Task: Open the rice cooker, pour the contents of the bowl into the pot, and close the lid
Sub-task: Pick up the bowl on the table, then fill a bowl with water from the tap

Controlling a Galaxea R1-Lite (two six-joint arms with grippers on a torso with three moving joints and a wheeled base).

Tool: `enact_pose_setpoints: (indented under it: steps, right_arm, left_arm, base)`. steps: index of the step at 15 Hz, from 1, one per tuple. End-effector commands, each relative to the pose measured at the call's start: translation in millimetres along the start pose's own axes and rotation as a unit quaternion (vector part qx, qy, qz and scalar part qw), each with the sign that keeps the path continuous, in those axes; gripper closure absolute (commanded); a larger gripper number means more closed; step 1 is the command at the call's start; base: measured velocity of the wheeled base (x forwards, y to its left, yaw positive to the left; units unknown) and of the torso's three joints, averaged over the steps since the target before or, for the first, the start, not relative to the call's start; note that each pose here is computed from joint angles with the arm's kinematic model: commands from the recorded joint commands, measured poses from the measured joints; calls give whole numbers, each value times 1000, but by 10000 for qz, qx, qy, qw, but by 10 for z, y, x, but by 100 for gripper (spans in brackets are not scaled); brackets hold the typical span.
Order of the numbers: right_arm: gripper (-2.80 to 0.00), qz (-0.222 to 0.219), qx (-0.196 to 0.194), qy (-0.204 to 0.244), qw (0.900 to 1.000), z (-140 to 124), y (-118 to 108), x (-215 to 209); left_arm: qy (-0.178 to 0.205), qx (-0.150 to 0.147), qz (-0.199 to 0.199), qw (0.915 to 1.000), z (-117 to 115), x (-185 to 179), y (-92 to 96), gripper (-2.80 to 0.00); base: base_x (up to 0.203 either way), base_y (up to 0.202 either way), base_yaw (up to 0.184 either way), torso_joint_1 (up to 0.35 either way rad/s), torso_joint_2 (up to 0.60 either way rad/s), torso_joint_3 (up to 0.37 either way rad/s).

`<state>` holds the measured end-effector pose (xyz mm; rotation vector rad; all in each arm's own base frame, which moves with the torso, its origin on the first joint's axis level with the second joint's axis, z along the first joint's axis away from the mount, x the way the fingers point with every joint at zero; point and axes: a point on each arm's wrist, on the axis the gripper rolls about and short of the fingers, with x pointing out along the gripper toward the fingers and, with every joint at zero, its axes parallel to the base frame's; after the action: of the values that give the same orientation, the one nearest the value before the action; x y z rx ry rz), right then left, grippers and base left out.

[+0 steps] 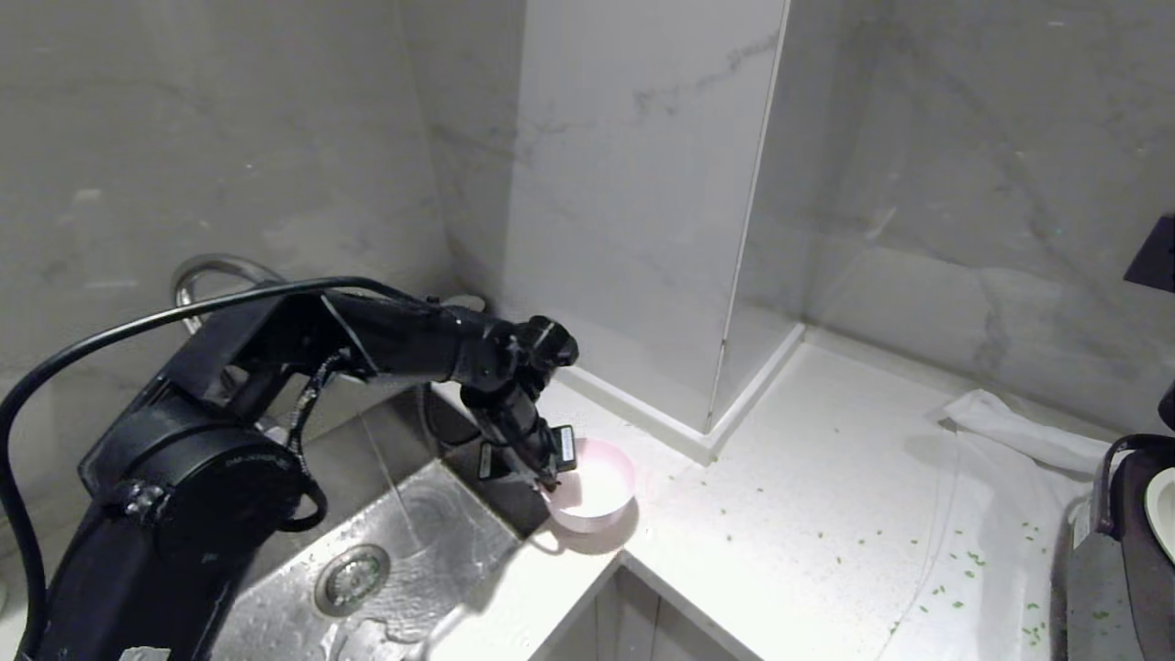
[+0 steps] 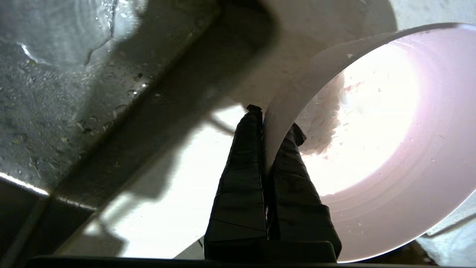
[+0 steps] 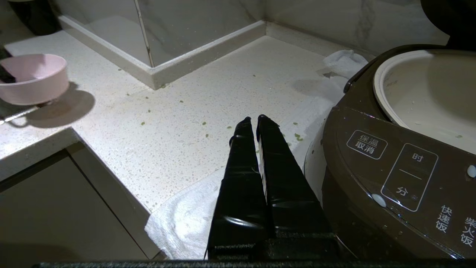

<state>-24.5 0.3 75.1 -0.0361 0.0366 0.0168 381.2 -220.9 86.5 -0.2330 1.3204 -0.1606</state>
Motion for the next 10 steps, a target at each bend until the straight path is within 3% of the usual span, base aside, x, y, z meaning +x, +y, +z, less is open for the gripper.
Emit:
enact_pose_setpoints:
  steps: [1,10]
  right_arm:
    - [0,4,-2,3,10000,-1,0,0]
    - [0,4,-2,7,10000,-1,0,1]
  left_arm:
    - [-99,-455,56,9989,163,-152,355,0]
    - [-446,-1688,434,9837,497,-396,1481,0]
  base:
    - [0,0,0,0,0,0]
    - [0,0,0,0,0,0]
